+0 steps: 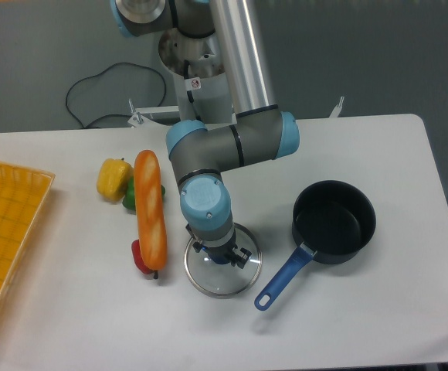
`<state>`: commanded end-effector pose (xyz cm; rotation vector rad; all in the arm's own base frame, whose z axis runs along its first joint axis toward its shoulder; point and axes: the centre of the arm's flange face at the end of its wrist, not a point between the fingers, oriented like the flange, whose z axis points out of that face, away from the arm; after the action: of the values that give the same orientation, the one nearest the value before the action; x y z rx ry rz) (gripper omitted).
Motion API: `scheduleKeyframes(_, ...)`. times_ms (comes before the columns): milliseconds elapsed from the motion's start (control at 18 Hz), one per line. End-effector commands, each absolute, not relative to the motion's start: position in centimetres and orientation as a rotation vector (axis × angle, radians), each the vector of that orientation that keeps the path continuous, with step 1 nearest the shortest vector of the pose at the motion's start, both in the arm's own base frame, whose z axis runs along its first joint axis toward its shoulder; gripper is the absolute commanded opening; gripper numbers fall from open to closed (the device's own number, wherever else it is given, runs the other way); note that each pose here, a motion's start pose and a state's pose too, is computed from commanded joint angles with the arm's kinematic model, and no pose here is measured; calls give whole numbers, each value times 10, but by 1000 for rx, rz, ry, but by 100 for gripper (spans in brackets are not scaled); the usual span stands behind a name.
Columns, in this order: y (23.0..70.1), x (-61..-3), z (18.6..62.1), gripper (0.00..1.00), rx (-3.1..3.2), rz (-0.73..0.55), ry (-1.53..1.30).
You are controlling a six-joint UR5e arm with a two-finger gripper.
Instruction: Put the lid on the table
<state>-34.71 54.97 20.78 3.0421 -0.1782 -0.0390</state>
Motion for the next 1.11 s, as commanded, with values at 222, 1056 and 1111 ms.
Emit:
scheduleKeyframes(222, 550, -347, 208, 68, 3042, -39, -178)
scheduleKeyframes(1056, 549, -349, 204, 72, 3026, -51, -178)
scheduleKeyframes(1111, 549, -349, 204, 73, 3026, -51, -178)
